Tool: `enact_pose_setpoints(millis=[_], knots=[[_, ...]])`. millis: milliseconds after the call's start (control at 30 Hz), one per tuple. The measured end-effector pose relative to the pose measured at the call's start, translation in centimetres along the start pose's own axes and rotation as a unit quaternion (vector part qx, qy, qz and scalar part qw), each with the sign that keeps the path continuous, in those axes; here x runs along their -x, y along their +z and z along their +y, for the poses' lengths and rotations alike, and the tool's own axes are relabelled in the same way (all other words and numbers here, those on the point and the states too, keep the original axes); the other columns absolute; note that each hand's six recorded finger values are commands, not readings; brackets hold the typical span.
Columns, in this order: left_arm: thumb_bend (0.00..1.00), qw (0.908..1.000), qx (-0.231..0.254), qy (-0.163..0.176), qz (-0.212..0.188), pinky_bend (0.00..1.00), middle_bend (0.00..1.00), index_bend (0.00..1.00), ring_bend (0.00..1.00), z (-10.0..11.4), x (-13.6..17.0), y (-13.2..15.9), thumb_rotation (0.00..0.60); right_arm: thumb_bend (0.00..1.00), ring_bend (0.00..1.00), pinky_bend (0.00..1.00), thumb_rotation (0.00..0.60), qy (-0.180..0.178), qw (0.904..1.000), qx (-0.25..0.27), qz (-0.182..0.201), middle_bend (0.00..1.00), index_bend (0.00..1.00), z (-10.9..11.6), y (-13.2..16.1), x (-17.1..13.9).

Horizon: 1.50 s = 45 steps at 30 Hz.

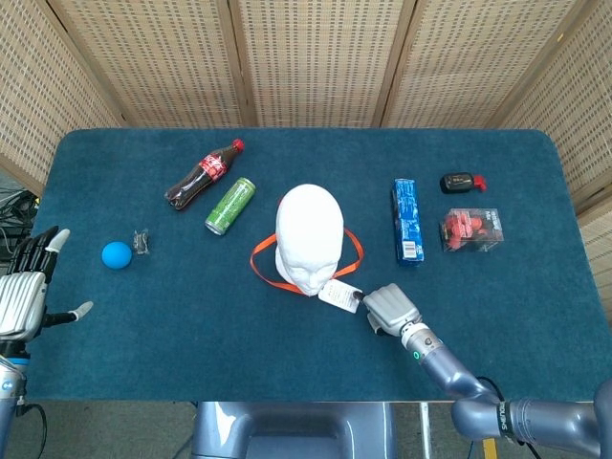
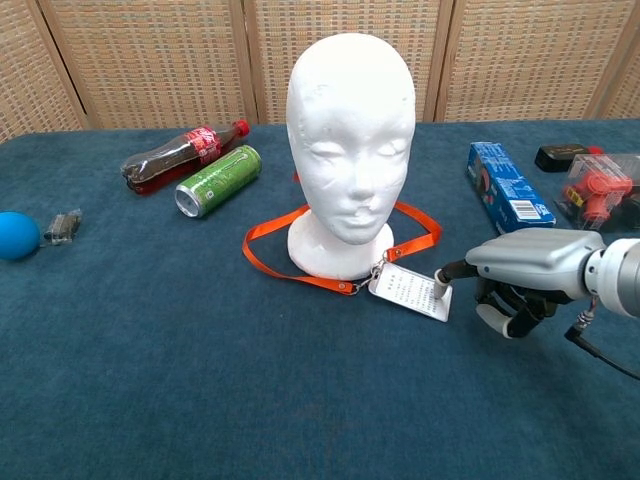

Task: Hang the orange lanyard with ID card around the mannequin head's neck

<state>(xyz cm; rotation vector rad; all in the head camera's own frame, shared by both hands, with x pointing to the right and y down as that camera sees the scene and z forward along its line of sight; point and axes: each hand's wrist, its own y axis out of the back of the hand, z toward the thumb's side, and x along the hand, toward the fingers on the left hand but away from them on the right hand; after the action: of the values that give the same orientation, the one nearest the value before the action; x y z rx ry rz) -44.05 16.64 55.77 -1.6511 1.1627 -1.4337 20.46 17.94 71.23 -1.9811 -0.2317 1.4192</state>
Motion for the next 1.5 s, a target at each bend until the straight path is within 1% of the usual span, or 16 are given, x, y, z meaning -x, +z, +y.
enact_pose_setpoints(millis=[167,367,567,700,933,1033,1067,1167,1300,1367,1400,1467,1500], knots=[[0.00,1.0000,0.001,-0.001,-0.001,0.00,0.00,0.00,0.00,0.0,0.0,0.1,0.600,0.83,0.69,0.78,0.600,0.019,0.9998,-0.005,0.006,0.76,0.25,-0.5,0.1,-0.6],[0.00,1.0000,0.001,-0.003,0.001,0.00,0.00,0.00,0.00,-0.1,-0.1,0.0,0.600,0.84,0.69,0.78,0.600,0.035,0.9989,-0.011,0.028,0.77,0.27,-0.5,1.0,-1.9],[0.00,1.0000,0.001,-0.003,-0.001,0.00,0.00,0.00,0.00,-0.1,0.0,0.1,0.600,0.84,0.69,0.78,0.600,0.063,0.9948,-0.040,0.070,0.77,0.28,-1.6,2.6,-4.1],[0.00,1.0000,0.001,-0.005,-0.002,0.00,0.00,0.00,0.00,-0.2,0.0,0.1,0.600,0.84,0.69,0.78,0.600,0.081,0.9892,-0.059,0.108,0.77,0.28,-2.4,4.4,-5.7],[0.00,1.0000,0.003,-0.005,-0.002,0.00,0.00,0.00,0.00,-0.1,0.1,0.1,0.600,0.84,0.69,0.78,0.600,0.092,0.9773,-0.086,0.171,0.77,0.28,-3.0,7.3,-8.1],[0.00,1.0000,0.003,-0.004,-0.002,0.00,0.00,0.00,0.00,-0.1,0.1,0.1,0.600,0.84,0.69,0.78,0.600,0.090,0.9723,-0.097,0.193,0.77,0.28,-3.0,8.3,-8.8],[0.00,1.0000,0.004,-0.004,-0.002,0.00,0.00,0.00,0.00,-0.1,0.1,0.1,0.600,0.84,0.69,0.78,0.600,0.085,0.9713,-0.101,0.198,0.77,0.28,-2.9,8.5,-8.9],[0.00,1.0000,0.004,-0.004,-0.001,0.00,0.00,0.00,0.00,-0.1,0.1,0.0,0.600,0.84,0.69,0.78,0.600,0.054,0.9694,-0.110,0.212,0.77,0.28,-2.0,9.1,-9.0],[0.00,1.0000,0.004,-0.004,0.000,0.00,0.00,0.00,0.00,-0.1,0.1,0.0,0.600,0.84,0.69,0.78,0.600,-0.019,0.9684,-0.108,0.224,0.77,0.29,0.6,9.1,-8.8],[0.00,1.0000,0.004,-0.004,0.000,0.00,0.00,0.00,0.00,0.0,0.1,-0.1,0.600,0.84,0.69,0.78,0.600,-0.050,0.9685,-0.100,0.222,0.77,0.29,1.8,8.6,-8.6],[0.00,1.0000,0.004,-0.004,0.000,0.00,0.00,0.00,0.00,0.0,0.1,-0.1,0.600,0.84,0.69,0.78,0.600,-0.070,0.9684,-0.096,0.219,0.77,0.29,2.7,7.9,-8.6],[0.00,1.0000,0.003,-0.002,0.000,0.00,0.00,0.00,0.00,0.0,0.1,-0.1,0.600,0.84,0.69,0.78,0.600,-0.100,0.9679,-0.095,0.210,0.77,0.29,3.9,6.5,-8.6],[0.00,1.0000,0.002,-0.001,0.000,0.00,0.00,0.00,0.00,0.0,0.1,-0.1,0.600,0.84,0.68,0.78,0.600,-0.118,0.9676,-0.097,0.201,0.77,0.29,4.6,5.3,-8.7]])
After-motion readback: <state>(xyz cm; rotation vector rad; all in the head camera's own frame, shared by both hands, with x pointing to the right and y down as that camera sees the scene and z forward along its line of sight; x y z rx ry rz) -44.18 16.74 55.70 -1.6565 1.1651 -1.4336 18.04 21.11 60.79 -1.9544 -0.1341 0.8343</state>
